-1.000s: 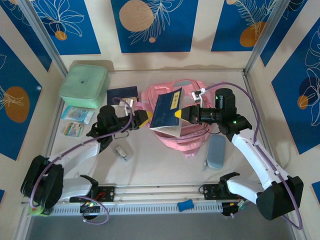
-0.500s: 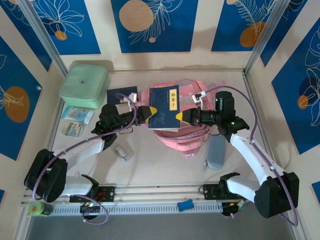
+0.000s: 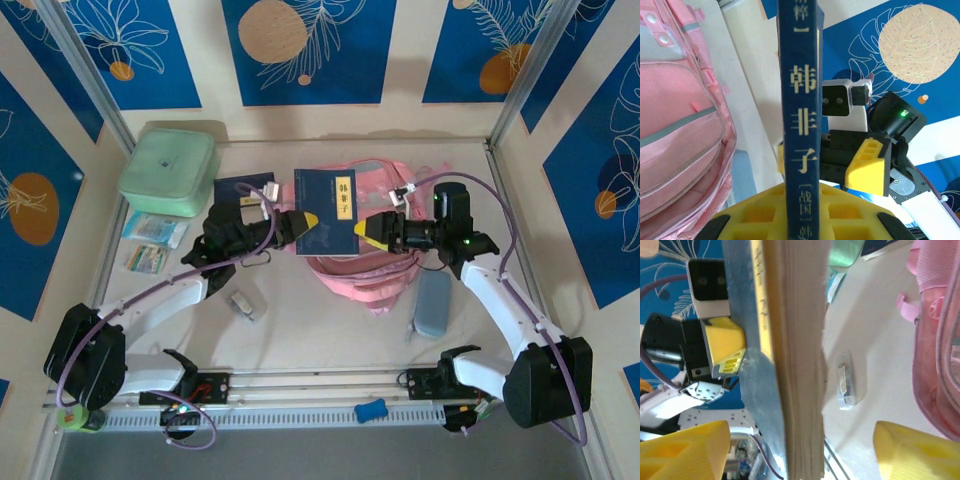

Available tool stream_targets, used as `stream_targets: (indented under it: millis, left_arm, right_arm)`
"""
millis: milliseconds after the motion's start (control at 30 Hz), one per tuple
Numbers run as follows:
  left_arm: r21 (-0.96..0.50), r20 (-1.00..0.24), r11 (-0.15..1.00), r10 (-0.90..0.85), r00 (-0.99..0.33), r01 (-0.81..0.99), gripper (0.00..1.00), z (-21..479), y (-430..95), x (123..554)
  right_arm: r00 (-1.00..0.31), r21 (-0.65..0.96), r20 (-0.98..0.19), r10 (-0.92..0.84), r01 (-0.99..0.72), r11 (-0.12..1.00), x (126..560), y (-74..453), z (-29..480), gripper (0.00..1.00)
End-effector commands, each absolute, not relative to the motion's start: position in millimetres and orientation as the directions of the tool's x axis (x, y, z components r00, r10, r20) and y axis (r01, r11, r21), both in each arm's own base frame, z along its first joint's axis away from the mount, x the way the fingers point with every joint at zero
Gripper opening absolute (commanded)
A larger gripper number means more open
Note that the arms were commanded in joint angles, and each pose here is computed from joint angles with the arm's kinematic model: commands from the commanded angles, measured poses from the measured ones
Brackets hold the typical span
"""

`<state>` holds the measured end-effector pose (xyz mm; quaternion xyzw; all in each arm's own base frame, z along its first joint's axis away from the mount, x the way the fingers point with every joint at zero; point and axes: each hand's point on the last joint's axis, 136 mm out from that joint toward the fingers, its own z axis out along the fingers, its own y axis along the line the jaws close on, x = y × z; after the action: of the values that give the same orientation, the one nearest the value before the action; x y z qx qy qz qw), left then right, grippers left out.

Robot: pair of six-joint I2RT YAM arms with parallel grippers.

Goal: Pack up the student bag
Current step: Pick up the book from the middle-left of the table.

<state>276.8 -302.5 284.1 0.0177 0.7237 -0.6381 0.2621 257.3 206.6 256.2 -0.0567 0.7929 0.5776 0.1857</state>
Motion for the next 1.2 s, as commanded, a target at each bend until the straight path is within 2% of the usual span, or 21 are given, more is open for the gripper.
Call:
stream_targets:
  millis: [0, 200, 267, 333, 433, 500, 600, 700, 767, 800, 867, 967, 1167]
  left_arm:
    - [-0.877, -0.476, 0.117, -0.352, -0.806, 0.467, 0.0, 332.5, -306.7, 272.7]
    - [-0.872, -0.489, 0.156, -0.34, -0.803, 0.465, 0.0, 331.1, -314.2, 276.7]
    - [-0.864, -0.503, 0.18, -0.348, -0.791, 0.47, 0.0, 329.4, -312.1, 279.2]
    - [-0.855, -0.516, 0.265, -0.332, -0.79, 0.447, 0.0, 316.9, -308.1, 283.7]
    - [-0.829, -0.541, 0.363, -0.328, -0.774, 0.426, 0.0, 306.2, -300.5, 288.9]
    - [-0.812, -0.564, 0.384, -0.32, -0.761, 0.44, 0.0, 308.3, -299.0, 290.0]
    - [-0.801, -0.571, 0.411, -0.302, -0.763, 0.436, 0.0, 305.2, -300.8, 294.2]
    - [-0.809, -0.557, 0.397, -0.283, -0.781, 0.433, 0.0, 302.0, -307.0, 294.2]
    - [-0.814, -0.551, 0.387, -0.276, -0.787, 0.434, 0.0, 299.9, -309.8, 294.4]
    - [-0.811, -0.555, 0.385, -0.268, -0.788, 0.44, 0.04, 299.4, -311.2, 293.7]
    - [-0.786, -0.582, 0.411, -0.238, -0.778, 0.462, 0.26, 296.6, -310.0, 292.6]
    - [-0.717, -0.627, 0.514, -0.178, -0.759, 0.471, 0.41, 283.9, -299.0, 291.0]
    - [-0.464, -0.703, 0.723, 0.051, -0.71, 0.512, 0.51, 250.0, -274.9, 285.3]
  right_arm:
    - [-0.951, 0.929, -0.296, 0.092, -0.264, 0.26, 246.0, 213.7, 255.8, 0.86]
    - [-0.924, 0.916, -0.382, 0.029, -0.374, 0.146, 231.3, 242.1, 289.8, 0.86]
    - [-0.924, 0.914, -0.382, 0.032, -0.372, 0.159, 230.2, 244.8, 294.0, 0.75]
    - [-0.921, 0.909, -0.387, 0.049, -0.372, 0.187, 231.0, 242.7, 293.4, 0.66]
    - [-0.925, 0.905, -0.372, 0.08, -0.342, 0.252, 235.5, 239.1, 282.7, 0.44]
    - [-0.93, 0.907, -0.358, 0.087, -0.324, 0.267, 239.3, 237.8, 278.7, 0.33]
    - [-0.937, 0.908, -0.336, 0.1, -0.293, 0.301, 249.0, 234.0, 273.8, 0.11]
    - [-0.944, 0.911, -0.316, 0.098, -0.274, 0.309, 253.1, 231.5, 269.9, 0.01]
    - [-0.944, 0.907, -0.315, 0.101, -0.268, 0.323, 254.6, 228.6, 267.7, 0.0]
    - [-0.943, 0.905, -0.315, 0.107, -0.264, 0.334, 255.4, 226.9, 265.9, 0.0]
    - [-0.942, 0.898, -0.315, 0.115, -0.256, 0.359, 256.0, 222.8, 261.8, 0.0]
    - [-0.944, 0.879, -0.302, 0.136, -0.22, 0.422, 253.8, 212.8, 251.4, 0.0]
    - [-0.939, 0.839, -0.265, 0.219, -0.112, 0.533, 245.7, 178.9, 234.5, 0.0]
